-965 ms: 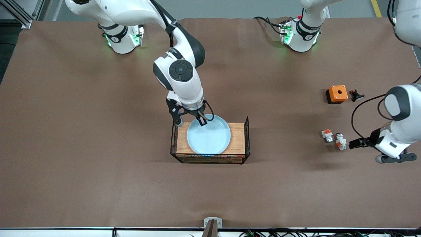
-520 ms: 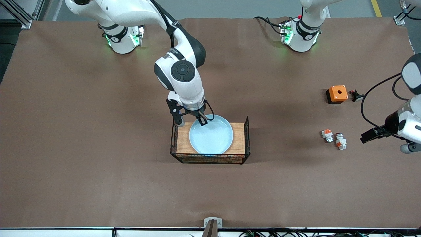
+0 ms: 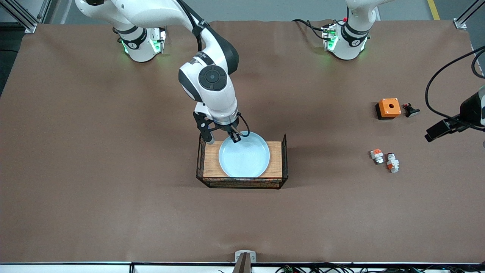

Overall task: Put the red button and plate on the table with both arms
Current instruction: 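Grip the plate rim with the right gripper and lift it out, then lower the held plate onto the table with the right gripper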

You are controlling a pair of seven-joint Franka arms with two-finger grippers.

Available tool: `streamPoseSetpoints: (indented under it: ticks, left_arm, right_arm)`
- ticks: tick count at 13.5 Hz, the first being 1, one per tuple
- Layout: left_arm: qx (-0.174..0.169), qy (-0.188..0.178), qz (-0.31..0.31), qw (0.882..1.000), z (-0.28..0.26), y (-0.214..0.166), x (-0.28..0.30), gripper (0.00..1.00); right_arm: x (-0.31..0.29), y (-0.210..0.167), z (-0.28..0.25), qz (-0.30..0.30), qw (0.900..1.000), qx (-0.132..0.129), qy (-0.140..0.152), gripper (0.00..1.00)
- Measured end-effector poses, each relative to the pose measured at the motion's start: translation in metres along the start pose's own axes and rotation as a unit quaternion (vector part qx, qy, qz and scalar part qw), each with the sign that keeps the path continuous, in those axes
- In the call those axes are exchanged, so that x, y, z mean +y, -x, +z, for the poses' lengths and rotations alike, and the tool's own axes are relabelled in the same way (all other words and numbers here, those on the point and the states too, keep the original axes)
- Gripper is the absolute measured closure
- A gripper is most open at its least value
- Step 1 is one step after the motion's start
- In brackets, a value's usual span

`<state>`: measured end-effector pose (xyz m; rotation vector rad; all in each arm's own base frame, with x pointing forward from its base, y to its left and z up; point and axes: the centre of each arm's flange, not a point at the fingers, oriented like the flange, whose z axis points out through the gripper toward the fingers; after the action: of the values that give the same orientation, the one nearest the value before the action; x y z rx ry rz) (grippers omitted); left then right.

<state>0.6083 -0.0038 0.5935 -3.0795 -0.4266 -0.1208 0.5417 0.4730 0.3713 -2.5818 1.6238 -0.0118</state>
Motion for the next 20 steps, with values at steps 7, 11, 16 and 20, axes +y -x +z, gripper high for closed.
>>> streamPoseSetpoints:
  ticks: [7, 11, 16, 20]
  left_arm:
    - [-0.004, 0.007, 0.015, 1.0, -0.054, 0.032, 0.015, 0.0]
    - [-0.015, 0.003, 0.032, 0.999, -0.077, 0.06, 0.029, 0.0]
    - [-0.024, -0.003, 0.055, 0.998, -0.086, 0.082, 0.034, 0.0]
    - [-0.028, -0.005, 0.065, 0.997, -0.085, 0.089, 0.028, 0.0]
  right_arm:
    - [0.022, 0.002, -0.112, -0.043, 0.996, 0.02, 0.072, 0.97]
    - [0.055, -0.054, -0.208, -0.131, 0.986, 0.018, 0.098, 0.97]
    - [0.091, -0.222, -0.277, -0.255, 0.959, -0.016, 0.125, 0.97]
    - [0.121, -0.377, -0.279, -0.374, 0.92, -0.04, 0.112, 0.97]
